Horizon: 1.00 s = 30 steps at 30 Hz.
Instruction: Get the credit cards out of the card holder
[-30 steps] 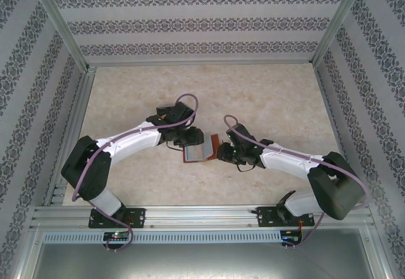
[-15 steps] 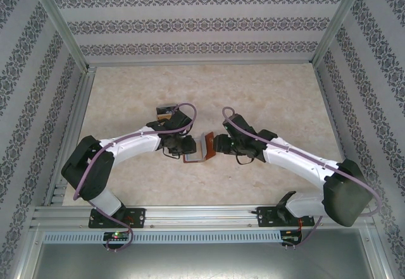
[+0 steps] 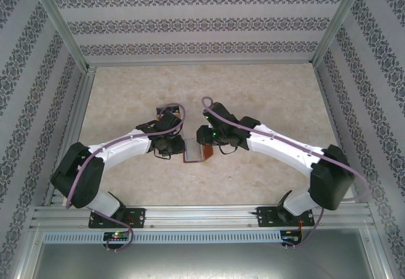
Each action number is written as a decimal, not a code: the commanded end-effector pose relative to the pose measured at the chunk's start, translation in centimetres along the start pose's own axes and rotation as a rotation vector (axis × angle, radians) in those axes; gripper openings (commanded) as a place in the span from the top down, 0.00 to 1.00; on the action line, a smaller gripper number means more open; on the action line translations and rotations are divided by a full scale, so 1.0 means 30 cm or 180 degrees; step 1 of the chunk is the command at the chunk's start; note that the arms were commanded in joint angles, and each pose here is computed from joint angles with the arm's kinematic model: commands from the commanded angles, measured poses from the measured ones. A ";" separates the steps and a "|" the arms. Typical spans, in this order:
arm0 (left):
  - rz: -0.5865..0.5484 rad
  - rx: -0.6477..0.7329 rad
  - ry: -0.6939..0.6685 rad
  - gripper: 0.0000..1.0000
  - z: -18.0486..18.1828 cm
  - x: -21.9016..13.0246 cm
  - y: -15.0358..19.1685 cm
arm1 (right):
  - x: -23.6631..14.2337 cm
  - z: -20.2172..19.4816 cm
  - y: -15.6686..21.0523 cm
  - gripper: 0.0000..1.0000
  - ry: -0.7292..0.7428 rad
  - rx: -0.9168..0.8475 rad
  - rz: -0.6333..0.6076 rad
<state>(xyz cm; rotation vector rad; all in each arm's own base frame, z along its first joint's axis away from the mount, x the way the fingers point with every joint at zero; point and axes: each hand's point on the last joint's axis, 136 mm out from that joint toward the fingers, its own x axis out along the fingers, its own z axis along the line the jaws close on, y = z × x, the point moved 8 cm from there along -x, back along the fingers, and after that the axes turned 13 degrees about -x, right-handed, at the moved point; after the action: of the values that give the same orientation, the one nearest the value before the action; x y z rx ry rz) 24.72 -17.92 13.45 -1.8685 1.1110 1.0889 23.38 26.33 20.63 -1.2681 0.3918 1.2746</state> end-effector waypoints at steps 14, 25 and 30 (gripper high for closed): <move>-0.0490 -0.0525 -0.0369 0.75 0.190 -0.123 -0.003 | 0.182 0.184 -0.026 0.68 -0.0316 -0.0199 0.0442; -0.0485 -0.0605 -0.0237 0.74 0.219 -0.152 0.009 | 0.294 0.163 0.016 0.64 0.0167 -0.0221 0.0772; -0.0399 -0.0567 -0.0056 0.74 0.190 -0.143 0.006 | 0.294 0.079 0.036 0.64 0.0562 -0.0201 0.0878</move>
<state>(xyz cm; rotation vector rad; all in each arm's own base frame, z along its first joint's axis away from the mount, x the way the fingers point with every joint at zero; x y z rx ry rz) 21.46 -11.53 15.11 -2.0100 0.8670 1.1642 23.91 34.11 14.29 -1.3554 0.5673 1.4789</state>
